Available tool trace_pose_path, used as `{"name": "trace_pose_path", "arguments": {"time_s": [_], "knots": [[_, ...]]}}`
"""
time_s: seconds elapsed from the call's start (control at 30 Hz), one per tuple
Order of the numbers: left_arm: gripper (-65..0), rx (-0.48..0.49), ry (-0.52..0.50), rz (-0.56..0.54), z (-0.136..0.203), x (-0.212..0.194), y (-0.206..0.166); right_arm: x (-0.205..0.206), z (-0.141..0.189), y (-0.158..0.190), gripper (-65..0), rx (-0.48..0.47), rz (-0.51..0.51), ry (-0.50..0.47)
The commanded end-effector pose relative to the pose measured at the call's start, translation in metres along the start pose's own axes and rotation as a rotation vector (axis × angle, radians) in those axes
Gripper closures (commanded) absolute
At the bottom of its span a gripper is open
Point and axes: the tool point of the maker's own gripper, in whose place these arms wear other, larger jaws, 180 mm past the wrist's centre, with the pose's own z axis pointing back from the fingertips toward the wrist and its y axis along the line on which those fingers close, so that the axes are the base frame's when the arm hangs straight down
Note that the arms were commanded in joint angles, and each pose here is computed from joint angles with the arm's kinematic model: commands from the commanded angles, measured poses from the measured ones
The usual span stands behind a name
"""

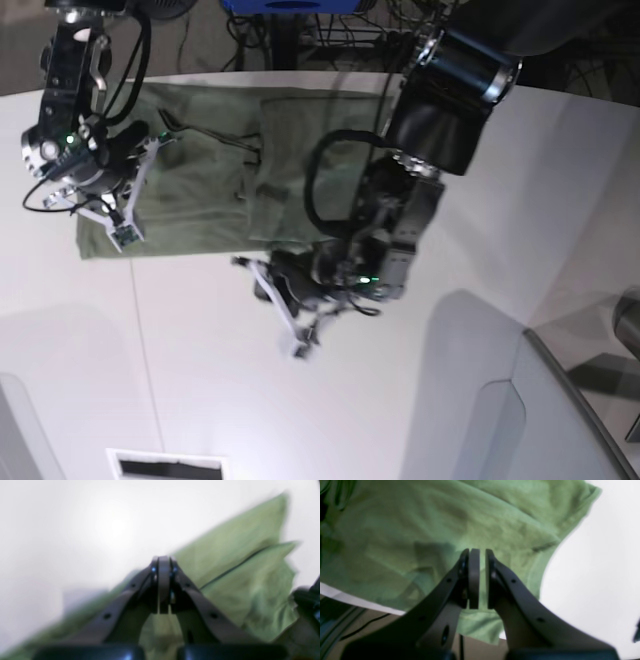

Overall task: Layout the t-shirt on the table in an organized manner, then fold the t-shirt properly
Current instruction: 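Raise the left gripper away from the shirt and release the right gripper, then move the right gripper to the shirt's unfolded end and grasp it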

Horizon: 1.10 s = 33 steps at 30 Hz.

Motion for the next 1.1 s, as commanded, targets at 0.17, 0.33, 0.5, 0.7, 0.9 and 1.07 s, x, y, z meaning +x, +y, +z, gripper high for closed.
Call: {"name": "trace_pose_path", "arguments": {"time_s": [0.17,0.33,0.5,0.7,0.9,1.07], "knots": [[0.0,0.215,-0.077,0.001,0.082,-0.021,0.108,0.041,0.015,0.063,-4.7,0.107,0.057,-0.131],[0.0,0.448,-0.045,0.124,0.164,-0.082,0.205,0.05,0.012,0.118,-4.4,0.221,0.094,-0.135],[0.0,0.464,-0.037,0.103,0.216,-0.115,0.232,0.031,-0.005,0.175,-4.4,0.342,0.158,-0.049],[0.0,0.487,-0.033,0.115,0.244,-0.135,0.245,0.01,-0.021,0.198,-4.4,0.404,0.161,-0.006],[0.0,0.496,-0.032,0.118,0.246,-0.136,0.248,-0.018,-0.036,0.186,-4.4,0.393,0.074,0.048],[0.0,0.491,-0.037,0.114,0.244,-0.133,0.247,-0.014,-0.028,0.183,-4.4,0.381,0.067,0.028]]}}
